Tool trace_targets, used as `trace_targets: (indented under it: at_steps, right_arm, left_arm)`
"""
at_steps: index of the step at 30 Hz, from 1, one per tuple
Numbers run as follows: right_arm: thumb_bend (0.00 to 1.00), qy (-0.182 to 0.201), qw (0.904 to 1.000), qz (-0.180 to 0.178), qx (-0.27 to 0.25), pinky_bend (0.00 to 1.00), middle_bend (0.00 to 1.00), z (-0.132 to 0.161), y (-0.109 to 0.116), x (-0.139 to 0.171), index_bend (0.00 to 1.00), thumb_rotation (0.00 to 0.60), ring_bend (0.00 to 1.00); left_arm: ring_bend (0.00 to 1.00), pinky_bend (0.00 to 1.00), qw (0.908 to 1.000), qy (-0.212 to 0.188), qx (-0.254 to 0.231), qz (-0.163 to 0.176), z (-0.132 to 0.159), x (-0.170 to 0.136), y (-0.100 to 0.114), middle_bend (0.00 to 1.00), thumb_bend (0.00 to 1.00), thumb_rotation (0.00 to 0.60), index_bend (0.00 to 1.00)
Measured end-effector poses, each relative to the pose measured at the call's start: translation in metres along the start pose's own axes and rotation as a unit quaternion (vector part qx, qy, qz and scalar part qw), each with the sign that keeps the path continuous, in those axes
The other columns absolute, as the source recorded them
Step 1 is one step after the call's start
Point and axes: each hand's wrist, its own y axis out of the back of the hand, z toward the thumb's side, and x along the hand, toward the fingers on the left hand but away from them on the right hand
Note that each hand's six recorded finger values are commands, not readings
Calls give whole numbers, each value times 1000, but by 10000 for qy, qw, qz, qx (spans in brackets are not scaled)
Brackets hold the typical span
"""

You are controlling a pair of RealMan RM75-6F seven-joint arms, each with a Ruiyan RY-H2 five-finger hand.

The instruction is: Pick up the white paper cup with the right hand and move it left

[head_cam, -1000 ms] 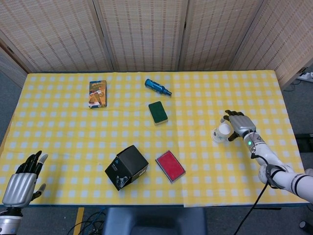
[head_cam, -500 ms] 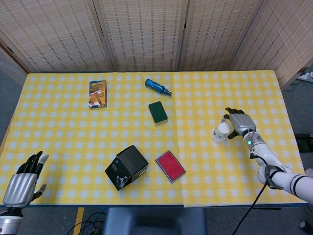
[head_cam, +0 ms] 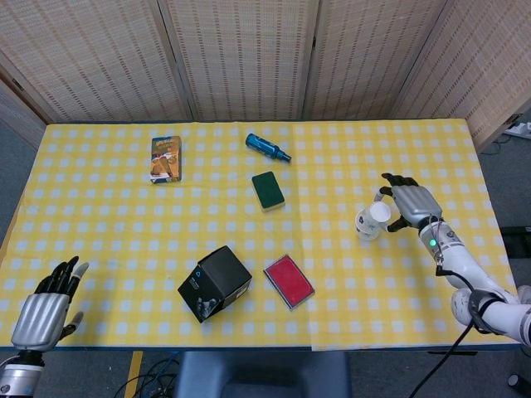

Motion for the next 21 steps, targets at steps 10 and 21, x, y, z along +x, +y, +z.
trace_targets:
  at_steps: [10, 21]
  right_arm:
    - [289, 397, 9984, -405, 75, 0, 22, 36, 36, 30, 376, 600, 0]
    - [295, 344, 9991, 42, 262, 0, 22, 57, -13, -16, 376, 600, 0]
  left_arm:
    - [0, 228, 10000, -2, -32, 53, 2, -1, 3, 0, 317, 600, 23]
    - [0, 228, 9998, -72, -167, 129, 0, -8, 11, 0, 317, 600, 23]
